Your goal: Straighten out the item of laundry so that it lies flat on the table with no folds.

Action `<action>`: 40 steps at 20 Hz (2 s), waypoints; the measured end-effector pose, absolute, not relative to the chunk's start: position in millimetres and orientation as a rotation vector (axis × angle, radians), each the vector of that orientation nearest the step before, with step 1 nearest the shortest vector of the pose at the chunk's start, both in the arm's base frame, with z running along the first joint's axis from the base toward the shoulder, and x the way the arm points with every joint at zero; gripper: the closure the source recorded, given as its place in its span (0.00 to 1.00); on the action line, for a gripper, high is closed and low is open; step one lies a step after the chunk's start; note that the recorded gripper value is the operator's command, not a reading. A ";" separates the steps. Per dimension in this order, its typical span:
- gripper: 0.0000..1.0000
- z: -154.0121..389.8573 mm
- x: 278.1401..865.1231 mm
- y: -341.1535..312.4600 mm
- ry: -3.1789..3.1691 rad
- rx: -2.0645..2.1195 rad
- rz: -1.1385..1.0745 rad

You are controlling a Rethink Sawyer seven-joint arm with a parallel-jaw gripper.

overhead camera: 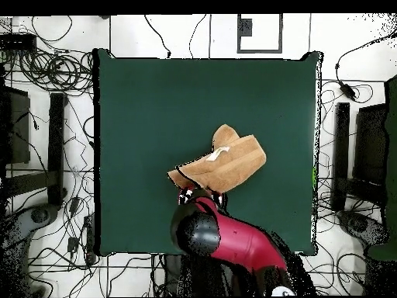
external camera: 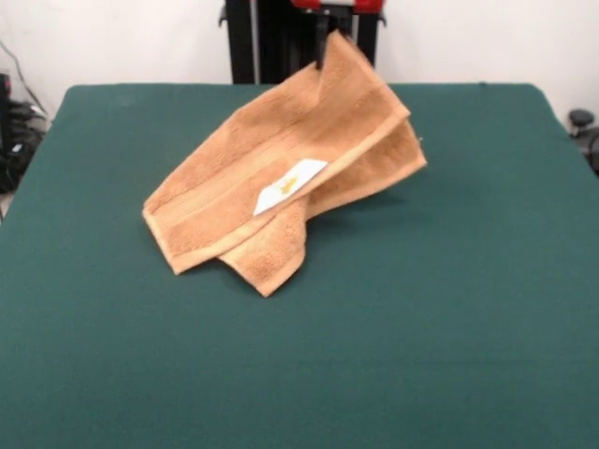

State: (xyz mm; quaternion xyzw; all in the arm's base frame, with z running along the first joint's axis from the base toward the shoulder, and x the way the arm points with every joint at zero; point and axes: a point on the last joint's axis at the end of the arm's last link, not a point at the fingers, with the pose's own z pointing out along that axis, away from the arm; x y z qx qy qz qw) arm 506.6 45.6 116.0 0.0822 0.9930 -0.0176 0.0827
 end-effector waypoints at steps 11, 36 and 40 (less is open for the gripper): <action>1.00 109.9 509.2 99.0 2.854 0.482 -0.044; 1.00 77.5 505.3 143.8 2.752 0.599 -0.068; 1.00 67.0 501.2 160.8 2.736 0.651 -0.067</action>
